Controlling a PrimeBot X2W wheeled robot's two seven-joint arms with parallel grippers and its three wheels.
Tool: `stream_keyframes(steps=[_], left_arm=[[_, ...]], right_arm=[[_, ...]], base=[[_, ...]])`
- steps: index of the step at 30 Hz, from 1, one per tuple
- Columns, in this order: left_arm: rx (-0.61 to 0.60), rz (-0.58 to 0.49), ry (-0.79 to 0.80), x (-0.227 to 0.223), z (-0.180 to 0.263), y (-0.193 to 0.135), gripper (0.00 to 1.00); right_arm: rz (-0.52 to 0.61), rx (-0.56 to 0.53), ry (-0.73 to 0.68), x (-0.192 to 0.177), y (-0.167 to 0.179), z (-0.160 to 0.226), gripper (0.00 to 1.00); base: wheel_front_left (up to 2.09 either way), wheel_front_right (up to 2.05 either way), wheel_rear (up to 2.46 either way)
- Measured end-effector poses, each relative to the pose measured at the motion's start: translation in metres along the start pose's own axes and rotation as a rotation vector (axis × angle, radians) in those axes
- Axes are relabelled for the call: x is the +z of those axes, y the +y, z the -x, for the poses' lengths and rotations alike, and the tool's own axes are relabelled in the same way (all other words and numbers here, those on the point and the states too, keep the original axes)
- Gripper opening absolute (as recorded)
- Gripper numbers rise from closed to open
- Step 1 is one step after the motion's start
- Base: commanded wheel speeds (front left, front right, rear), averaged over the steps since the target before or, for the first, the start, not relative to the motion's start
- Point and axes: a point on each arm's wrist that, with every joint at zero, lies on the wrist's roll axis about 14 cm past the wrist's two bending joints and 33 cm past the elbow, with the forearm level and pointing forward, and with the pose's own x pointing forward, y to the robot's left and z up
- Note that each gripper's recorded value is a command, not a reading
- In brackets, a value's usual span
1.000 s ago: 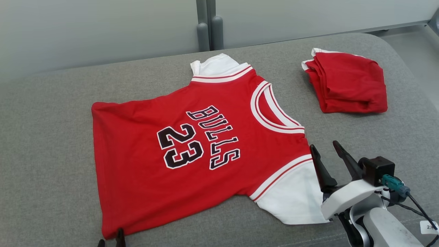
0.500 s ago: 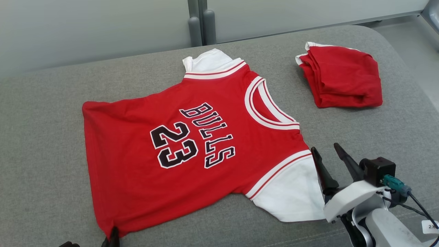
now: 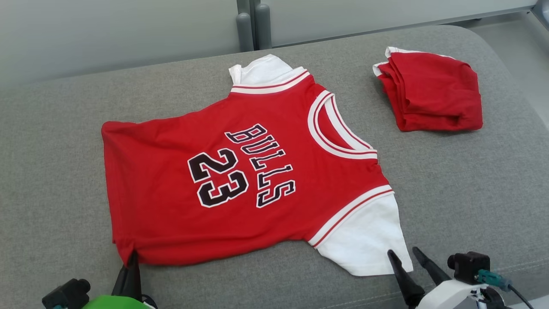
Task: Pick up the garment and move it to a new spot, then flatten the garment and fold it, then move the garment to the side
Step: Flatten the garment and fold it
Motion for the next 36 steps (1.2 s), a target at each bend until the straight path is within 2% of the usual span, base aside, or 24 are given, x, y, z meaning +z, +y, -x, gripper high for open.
stream_keyframes(steps=[3, 13, 21, 22, 23, 25, 27, 33, 34, 36], left_arm=[[-0.022, -0.008, -0.016, 0.006, -0.004, -0.006, 0.0], [-0.036, -0.018, -0.018, 0.006, -0.004, -0.011, 0.0], [-0.031, -0.023, -0.028, 0.009, -0.002, -0.009, 0.0], [-0.031, -0.023, -0.029, 0.009, -0.002, -0.008, 0.0], [-0.031, -0.023, -0.03, 0.01, -0.002, -0.008, 0.0], [-0.03, -0.023, -0.034, 0.011, -0.001, -0.008, 0.0], [-0.029, -0.024, -0.036, 0.012, -0.001, -0.008, 0.0], [-0.03, -0.025, -0.041, 0.013, 0.0, -0.008, 0.0], [-0.031, -0.025, -0.041, 0.013, 0.0, -0.008, 0.0], [-0.032, -0.025, -0.041, 0.014, -0.001, -0.008, 0.0]], right_arm=[[-0.038, -0.011, 0.037, -0.014, -0.001, 0.006, 1.0], [-0.088, -0.037, 0.076, -0.026, -0.009, 0.01, 1.0], [-0.085, -0.021, 0.096, -0.031, -0.004, 0.006, 1.0], [-0.085, -0.016, 0.098, -0.032, -0.003, 0.005, 0.94], [-0.085, -0.013, 0.102, -0.032, -0.002, 0.004, 0.84], [-0.082, -0.012, 0.107, -0.033, -0.002, 0.002, 0.73], [-0.082, -0.013, 0.111, -0.034, -0.003, 0.001, 0.52], [-0.076, 0.007, 0.122, -0.034, 0.002, -0.003, 0.34], [-0.075, 0.011, 0.121, -0.033, 0.003, -0.004, 0.26], [-0.08, 0.018, 0.116, -0.032, 0.005, -0.006, 0.0]], base=[[0.0, 0.0, 0.0], [0.0, 0.0, 0.0], [0.0, 0.0, 0.0], [0.0, 0.0, 0.0], [0.0, 0.0, 0.0], [0.0, 0.0, 0.0], [0.0, 0.0, 0.0], [0.0, 0.0, 0.0], [0.0, 0.0, 0.0], [0.0, 0.0, 0.0]])
